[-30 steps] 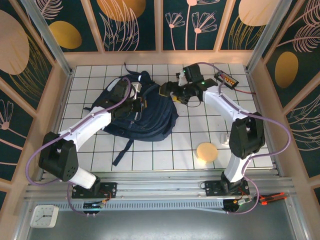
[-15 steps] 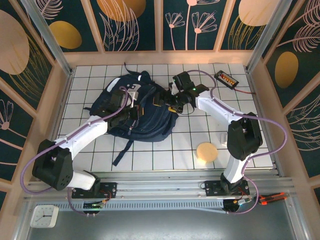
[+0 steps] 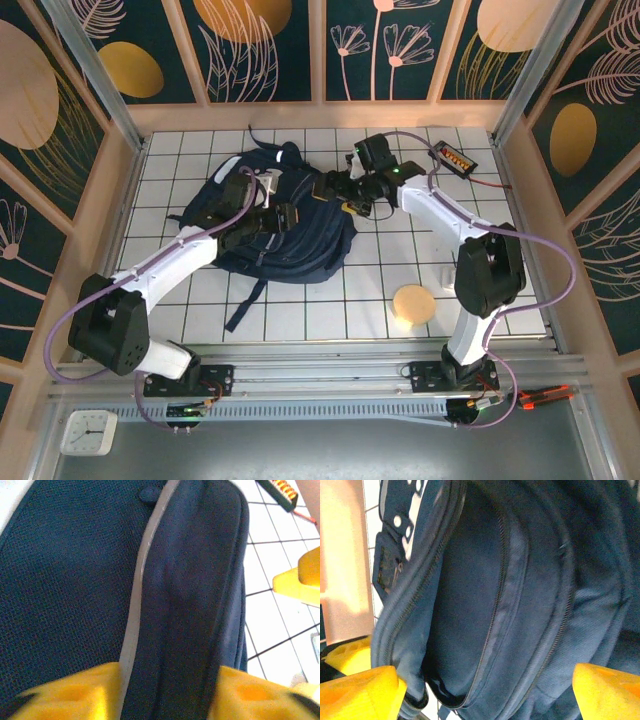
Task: Pack the student bag
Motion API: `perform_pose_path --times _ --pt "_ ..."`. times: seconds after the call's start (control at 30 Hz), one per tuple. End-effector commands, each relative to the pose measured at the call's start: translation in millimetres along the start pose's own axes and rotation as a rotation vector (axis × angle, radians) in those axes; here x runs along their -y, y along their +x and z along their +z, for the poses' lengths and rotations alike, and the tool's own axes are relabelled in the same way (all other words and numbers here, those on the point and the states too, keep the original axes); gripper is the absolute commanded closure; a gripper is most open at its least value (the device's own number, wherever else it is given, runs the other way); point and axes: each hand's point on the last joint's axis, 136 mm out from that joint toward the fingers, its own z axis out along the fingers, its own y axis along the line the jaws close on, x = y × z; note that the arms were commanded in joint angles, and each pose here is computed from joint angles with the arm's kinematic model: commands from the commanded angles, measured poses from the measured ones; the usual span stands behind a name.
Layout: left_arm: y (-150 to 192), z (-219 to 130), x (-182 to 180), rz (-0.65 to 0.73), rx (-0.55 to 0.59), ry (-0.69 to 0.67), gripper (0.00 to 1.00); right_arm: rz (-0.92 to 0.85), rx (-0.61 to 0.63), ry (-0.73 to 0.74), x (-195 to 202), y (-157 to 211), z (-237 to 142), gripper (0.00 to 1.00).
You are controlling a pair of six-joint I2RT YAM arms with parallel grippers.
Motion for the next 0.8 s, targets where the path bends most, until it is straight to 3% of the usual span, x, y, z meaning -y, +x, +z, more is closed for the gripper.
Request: perform_pose_path --times 0.0,0.23,0.47,0.6,0.77 --pt "-11 -3 8 -0.004 0.019 0.023 0.36 -0.011 0.021 -0.027 -8 -8 -3 0.09" --pt "-27 -25 17 0.007 0.069 0.028 0.31 0.0 0.032 -0.019 -3 -14 -4 0.1" --pt "-49 -72 10 -0.03 0.182 0.005 0.13 -0.008 0.045 0.006 2 -29 -12 0.1" --pt "-52 -99 -6 -0.146 0.239 0.003 0.02 -0.029 0.041 0.029 3 -34 -14 0.1" --pt "-35 -107 -25 -0.381 0.26 0.041 0.01 -0.04 0.039 0.028 -2 -38 -16 0.1"
